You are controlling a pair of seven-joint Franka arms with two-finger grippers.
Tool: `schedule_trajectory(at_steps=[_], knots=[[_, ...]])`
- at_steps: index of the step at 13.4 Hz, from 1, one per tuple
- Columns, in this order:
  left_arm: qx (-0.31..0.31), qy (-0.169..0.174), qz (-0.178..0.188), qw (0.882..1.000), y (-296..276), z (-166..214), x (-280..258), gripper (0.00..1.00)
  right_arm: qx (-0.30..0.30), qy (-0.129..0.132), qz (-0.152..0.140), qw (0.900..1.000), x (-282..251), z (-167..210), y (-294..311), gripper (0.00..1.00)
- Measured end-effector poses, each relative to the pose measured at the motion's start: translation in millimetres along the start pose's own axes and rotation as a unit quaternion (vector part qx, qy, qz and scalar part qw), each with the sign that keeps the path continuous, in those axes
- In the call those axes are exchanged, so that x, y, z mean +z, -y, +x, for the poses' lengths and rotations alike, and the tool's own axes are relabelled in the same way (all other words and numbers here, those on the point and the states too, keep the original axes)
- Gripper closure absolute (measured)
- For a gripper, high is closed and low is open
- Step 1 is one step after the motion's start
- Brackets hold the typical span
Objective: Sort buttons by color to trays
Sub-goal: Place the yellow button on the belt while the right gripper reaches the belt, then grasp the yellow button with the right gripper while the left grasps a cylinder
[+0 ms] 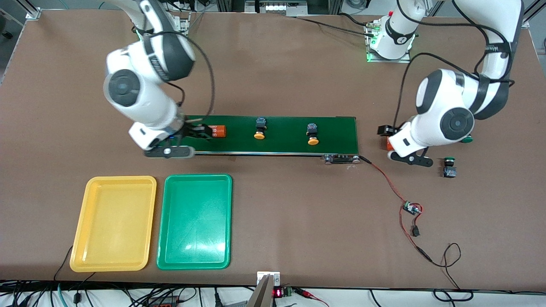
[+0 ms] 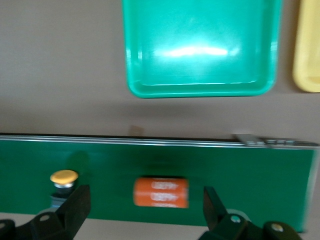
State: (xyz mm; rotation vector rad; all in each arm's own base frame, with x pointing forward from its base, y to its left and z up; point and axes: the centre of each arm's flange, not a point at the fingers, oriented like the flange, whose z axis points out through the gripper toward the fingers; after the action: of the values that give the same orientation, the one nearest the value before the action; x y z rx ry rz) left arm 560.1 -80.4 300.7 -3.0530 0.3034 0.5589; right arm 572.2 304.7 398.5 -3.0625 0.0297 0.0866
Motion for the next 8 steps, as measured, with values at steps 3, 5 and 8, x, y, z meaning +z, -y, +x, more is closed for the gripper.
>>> schedule_trajectory(at_steps=[3,5,8], knots=[[0.002,0.011,0.006,1.000,22.8,6.7,44.1,0.00,0.023,0.004,-0.008,1.000,38.5,-21.4,51.1,0.00],[0.006,-0.007,0.010,1.000,21.4,7.5,75.1,0.00,0.029,0.006,-0.013,0.999,64.1,-32.9,75.4,0.00],[0.017,-0.018,0.012,1.000,19.1,-2.0,112.7,0.00,0.020,0.008,-0.019,1.000,92.6,-45.5,101.2,0.00]])
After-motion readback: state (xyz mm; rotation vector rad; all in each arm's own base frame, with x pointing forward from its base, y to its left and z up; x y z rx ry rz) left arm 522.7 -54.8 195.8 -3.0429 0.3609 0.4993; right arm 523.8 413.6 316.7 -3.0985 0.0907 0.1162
